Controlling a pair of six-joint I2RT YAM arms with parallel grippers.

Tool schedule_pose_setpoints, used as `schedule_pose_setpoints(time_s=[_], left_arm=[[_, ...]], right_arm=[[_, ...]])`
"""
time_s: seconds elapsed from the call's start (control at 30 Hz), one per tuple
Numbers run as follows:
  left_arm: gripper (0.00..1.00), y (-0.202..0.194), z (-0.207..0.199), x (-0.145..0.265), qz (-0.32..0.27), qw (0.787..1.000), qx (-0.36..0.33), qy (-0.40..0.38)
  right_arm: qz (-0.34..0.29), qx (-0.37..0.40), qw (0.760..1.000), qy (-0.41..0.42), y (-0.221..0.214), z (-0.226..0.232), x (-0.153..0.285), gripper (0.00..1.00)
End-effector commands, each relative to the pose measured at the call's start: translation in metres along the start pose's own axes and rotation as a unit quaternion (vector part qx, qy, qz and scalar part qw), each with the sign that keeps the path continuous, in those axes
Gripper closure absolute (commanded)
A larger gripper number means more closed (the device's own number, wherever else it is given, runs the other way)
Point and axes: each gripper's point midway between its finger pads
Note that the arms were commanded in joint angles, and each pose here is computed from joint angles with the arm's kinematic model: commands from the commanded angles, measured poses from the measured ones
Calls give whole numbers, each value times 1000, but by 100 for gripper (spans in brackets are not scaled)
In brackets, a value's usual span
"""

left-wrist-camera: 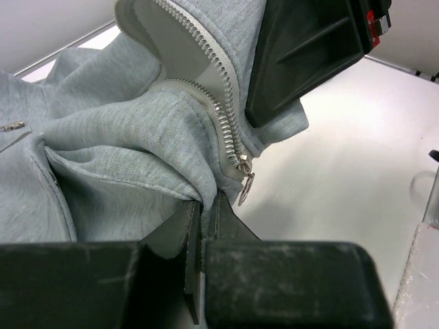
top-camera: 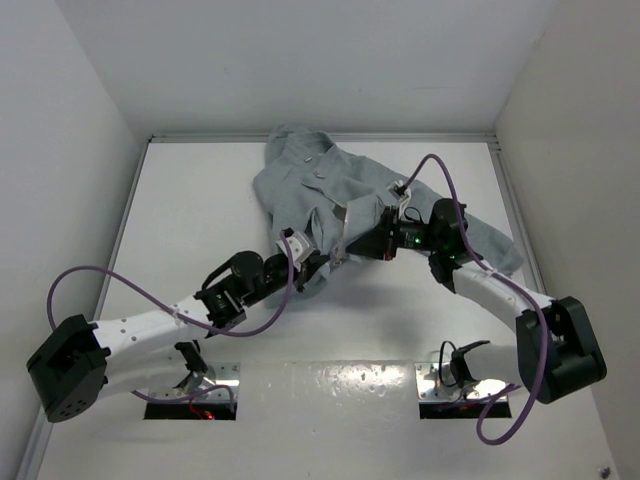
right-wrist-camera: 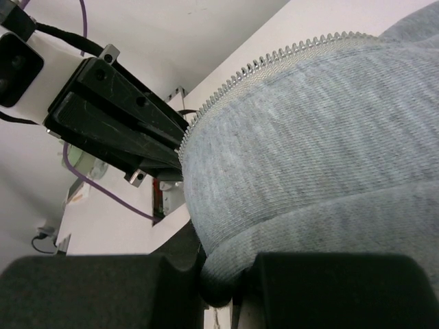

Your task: Zip up the jacket

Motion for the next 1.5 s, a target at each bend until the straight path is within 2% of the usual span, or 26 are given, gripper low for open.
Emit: schedule_pose_setpoints(time_s=[0.0,0.2,0.47,0.5,0.57,0.63,0.73,0.8,0.93,0.97,1.07,1.1,1.17,1.37,1.47], left_arm=[[100,11,-5,0,-5,1000,-27,-10],[100,3,-12,2,9,999,-36,-33],[100,-33,-43,8,73,988,-54,-127],[100,-35,-45,9,75,986,-64,-135],[100,-42,-53,12,86,981,-64,-160],[100,-50,-61,16,98,975,-68,-188],[100,-62,-74,24,116,964,-61,-230],[100,-65,-81,24,126,958,-66,-250],[100,-79,-86,29,157,948,-64,-269],[100,-85,-86,30,169,946,-60,-270],[100,-93,-87,31,193,942,-41,-270],[100,-95,-87,33,199,941,-40,-270],[100,-95,-86,31,205,943,-21,-262],[100,-102,-79,37,235,941,24,-244],[100,-102,-79,38,237,940,31,-242]], right_arm=[[-22,47,998,18,13,15,4,100],[-12,21,1000,15,-6,17,11,100],[10,-39,999,2,-32,16,18,100],[12,-45,999,-1,-35,15,19,94],[20,-61,998,-9,-43,14,21,89],[24,-65,997,-15,-49,13,24,68],[35,-74,996,-34,-60,8,28,45],[44,-82,994,-54,-66,4,31,42],[43,-43,995,-81,-67,4,40,43],[33,-2,995,-90,-59,4,42,46],[41,59,988,-133,-61,-3,54,54],[46,99,983,-145,-61,-8,58,54],[53,120,980,-150,-64,-4,64,54],[65,224,966,-112,-63,13,69,58],[72,251,964,-59,-69,32,65,61]])
Point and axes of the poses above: each gripper's point midway between its finger pads, its own x axis back along the fingers, its own z axis along the line the jaws close on, y = z × x, and after that the axes turned 2 degrees about -x, right-handed
